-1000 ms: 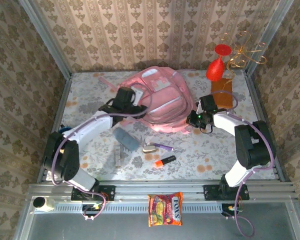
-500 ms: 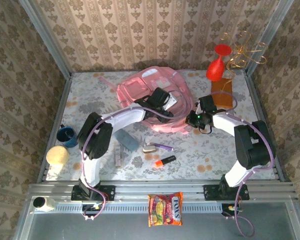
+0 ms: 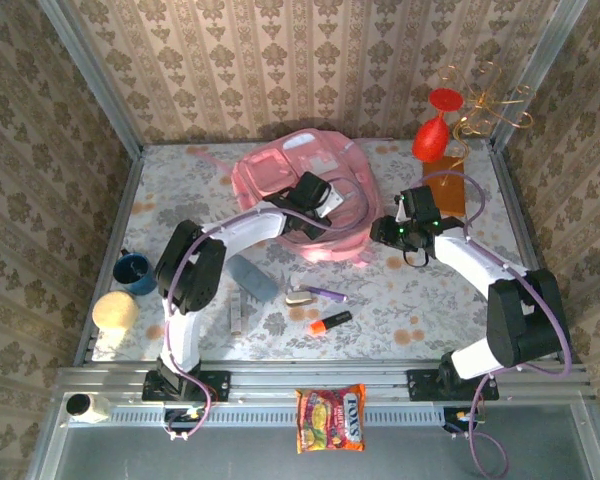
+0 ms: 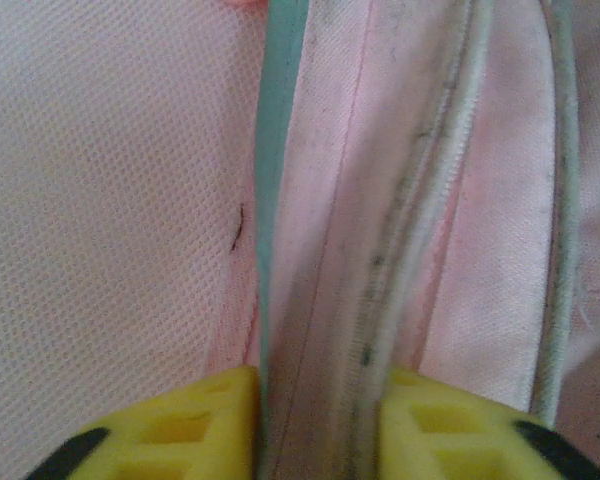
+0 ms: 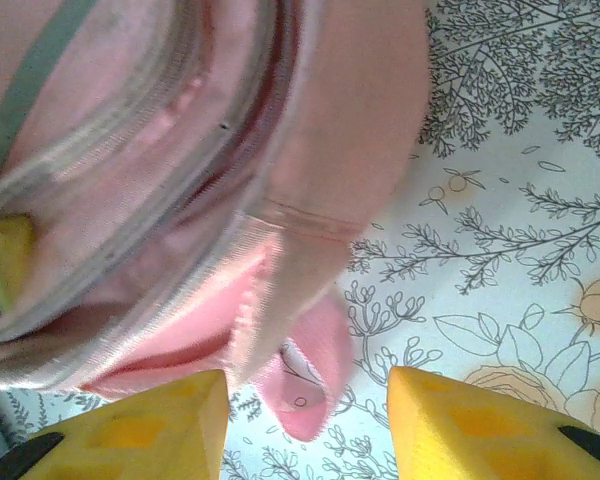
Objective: Pack books, pencil case, and school supplies into a backpack
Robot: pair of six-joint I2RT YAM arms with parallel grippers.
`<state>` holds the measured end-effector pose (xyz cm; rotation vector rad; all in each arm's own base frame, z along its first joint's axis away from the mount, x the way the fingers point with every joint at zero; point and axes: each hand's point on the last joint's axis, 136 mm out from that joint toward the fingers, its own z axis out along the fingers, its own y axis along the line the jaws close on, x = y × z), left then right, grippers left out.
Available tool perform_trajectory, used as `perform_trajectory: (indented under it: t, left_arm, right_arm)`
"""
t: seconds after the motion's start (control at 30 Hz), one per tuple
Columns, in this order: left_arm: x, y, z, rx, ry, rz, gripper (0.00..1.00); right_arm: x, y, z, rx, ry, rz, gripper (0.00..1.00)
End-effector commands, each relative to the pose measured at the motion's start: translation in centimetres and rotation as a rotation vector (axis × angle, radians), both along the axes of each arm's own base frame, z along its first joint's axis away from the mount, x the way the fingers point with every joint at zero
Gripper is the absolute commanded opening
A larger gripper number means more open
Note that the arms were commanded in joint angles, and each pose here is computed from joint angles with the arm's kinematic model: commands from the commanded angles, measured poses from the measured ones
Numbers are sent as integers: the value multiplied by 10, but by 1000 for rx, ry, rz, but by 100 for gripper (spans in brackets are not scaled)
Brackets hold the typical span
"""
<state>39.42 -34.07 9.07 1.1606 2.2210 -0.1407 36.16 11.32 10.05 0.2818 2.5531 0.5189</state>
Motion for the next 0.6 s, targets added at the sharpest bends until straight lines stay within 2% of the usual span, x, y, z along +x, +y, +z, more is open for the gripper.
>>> perform_trajectory:
  t: [0.0, 0.07, 0.17, 0.33, 0.4, 0.43, 0.57]
  left_arm:
    - [7, 6, 16, -34, -13, 9, 11]
    - [10, 9, 30, -63, -32, 22, 1]
    - [17, 20, 65, -167, -59, 62, 0]
    - [30, 42, 135, -517, 8, 96, 0]
    - [33, 45, 152, -612, 43, 78, 0]
    - [42, 57, 159, -644, 47, 94, 0]
    - [48, 65, 166, -678, 97, 78, 0]
  right_arm:
    - [-4, -3, -5, -32, 24, -4, 47]
    - [-3, -2, -3, -31, 18, 2, 47]
    - [-3, 9, 11, -41, -43, 68, 46]
    - [-11, 65, 39, -69, -226, 317, 48]
    - [-17, 87, 46, -72, -280, 403, 51]
    - [-20, 99, 49, -74, -309, 448, 52]
    - [-38, 149, 47, -96, -378, 624, 58]
